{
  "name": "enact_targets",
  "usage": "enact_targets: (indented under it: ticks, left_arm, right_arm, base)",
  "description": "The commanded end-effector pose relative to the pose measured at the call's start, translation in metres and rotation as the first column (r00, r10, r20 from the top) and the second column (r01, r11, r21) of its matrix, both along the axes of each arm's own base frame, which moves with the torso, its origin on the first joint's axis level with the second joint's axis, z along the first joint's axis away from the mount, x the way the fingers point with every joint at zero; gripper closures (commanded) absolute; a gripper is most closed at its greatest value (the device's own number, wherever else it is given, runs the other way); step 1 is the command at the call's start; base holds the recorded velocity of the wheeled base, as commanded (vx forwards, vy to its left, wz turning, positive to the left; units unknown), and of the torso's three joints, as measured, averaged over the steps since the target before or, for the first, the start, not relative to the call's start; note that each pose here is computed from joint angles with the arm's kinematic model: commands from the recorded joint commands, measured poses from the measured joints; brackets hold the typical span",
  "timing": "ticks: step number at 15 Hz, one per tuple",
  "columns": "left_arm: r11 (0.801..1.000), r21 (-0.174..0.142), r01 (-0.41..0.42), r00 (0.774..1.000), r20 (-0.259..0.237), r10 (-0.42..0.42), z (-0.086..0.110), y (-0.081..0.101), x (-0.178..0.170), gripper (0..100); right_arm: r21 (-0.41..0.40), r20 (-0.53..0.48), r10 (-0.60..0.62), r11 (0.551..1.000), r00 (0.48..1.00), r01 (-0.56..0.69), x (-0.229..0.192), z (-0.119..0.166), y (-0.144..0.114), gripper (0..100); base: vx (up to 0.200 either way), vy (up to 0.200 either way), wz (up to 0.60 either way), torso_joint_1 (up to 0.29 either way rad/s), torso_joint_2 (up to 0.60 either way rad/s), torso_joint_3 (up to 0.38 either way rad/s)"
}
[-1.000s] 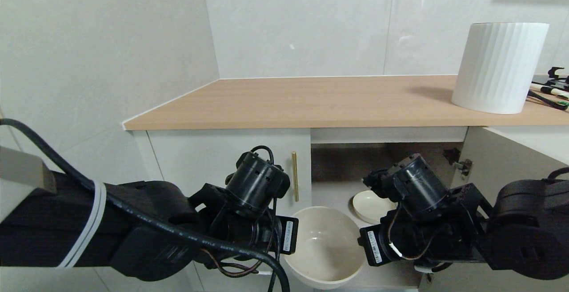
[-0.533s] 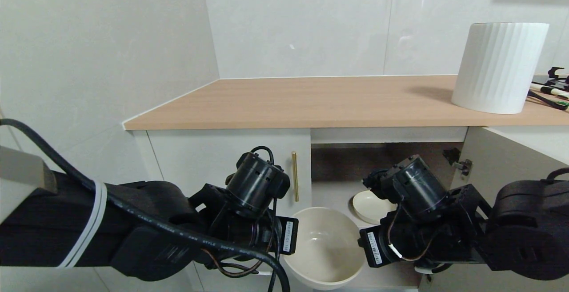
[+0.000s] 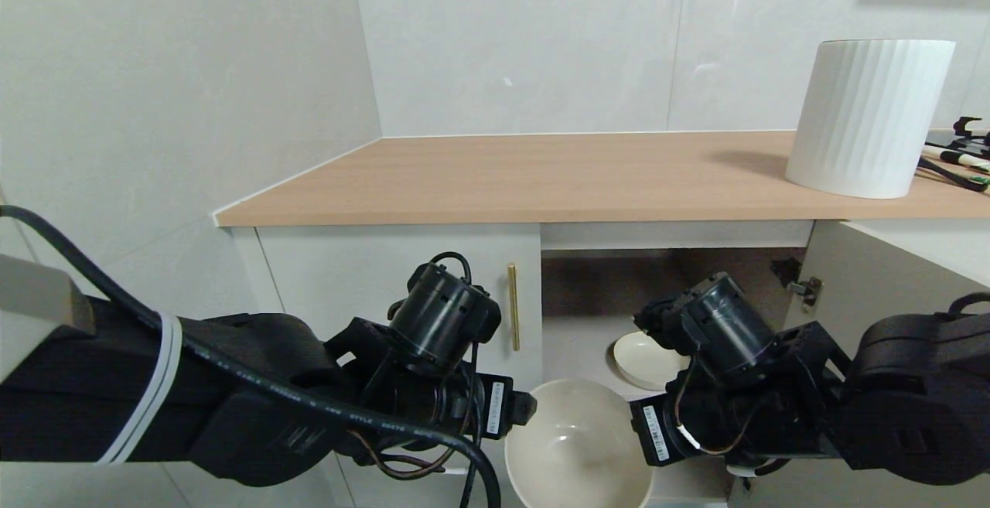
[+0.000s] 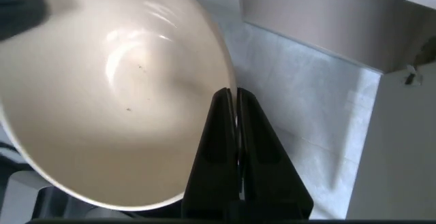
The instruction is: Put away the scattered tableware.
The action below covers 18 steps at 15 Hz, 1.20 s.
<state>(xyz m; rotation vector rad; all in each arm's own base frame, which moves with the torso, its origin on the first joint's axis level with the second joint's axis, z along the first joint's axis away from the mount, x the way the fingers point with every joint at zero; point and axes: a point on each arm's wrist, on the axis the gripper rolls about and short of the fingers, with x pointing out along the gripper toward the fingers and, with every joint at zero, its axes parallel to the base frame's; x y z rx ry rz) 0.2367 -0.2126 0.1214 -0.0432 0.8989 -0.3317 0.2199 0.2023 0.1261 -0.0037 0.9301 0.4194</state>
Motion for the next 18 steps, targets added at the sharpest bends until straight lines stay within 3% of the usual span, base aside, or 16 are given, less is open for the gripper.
enact_targets:
  ticks: [1, 4, 6, 10, 12, 18]
  left_arm:
    - [1.0, -0.002, -0.001, 1.0, 0.004, 0.001, 0.001, 0.0, 0.0, 0]
    - [1.0, -0.005, -0.006, 1.0, 0.012, 0.006, 0.003, 0.0, 0.0, 0]
    - [0.999, -0.032, -0.01, 0.999, 0.041, 0.012, 0.008, 0.001, 0.001, 0]
    - [0.999, -0.034, -0.01, 0.999, 0.043, 0.012, 0.009, 0.002, 0.001, 0]
    - [0.999, -0.035, -0.01, 0.999, 0.044, 0.012, 0.009, 0.002, 0.0, 0]
    - [0.999, -0.035, -0.012, 0.999, 0.044, 0.013, 0.01, 0.003, 0.0, 0]
  right_arm:
    - [-0.015, -0.002, -0.017, 1.0, 1.0, 0.017, 0.005, -0.006, 0.001, 100]
    - [-0.012, 0.008, -0.056, 0.998, 0.998, 0.056, 0.017, -0.013, -0.003, 100]
    - [0.002, 0.009, -0.153, 0.988, 0.988, 0.153, 0.046, -0.03, -0.014, 100]
    - [0.051, 0.017, -0.312, 0.949, 0.95, 0.311, 0.08, -0.052, -0.03, 100]
    - [0.124, 0.04, -0.397, 0.913, 0.917, 0.39, 0.099, -0.066, -0.036, 100]
    - [0.123, 0.081, -0.523, 0.85, 0.848, 0.513, 0.136, -0.097, -0.068, 100]
  base:
    - [0.0, 0.0, 0.0, 0.0, 0.0, 0.0]
    - [0.0, 0.0, 0.0, 0.0, 0.0, 0.0]
    - [0.0, 0.0, 0.0, 0.0, 0.0, 0.0]
    - [0.0, 0.0, 0.0, 0.0, 0.0, 0.0]
    - [0.0, 0.0, 0.0, 0.0, 0.0, 0.0]
    - [0.0, 0.0, 0.0, 0.0, 0.0, 0.0]
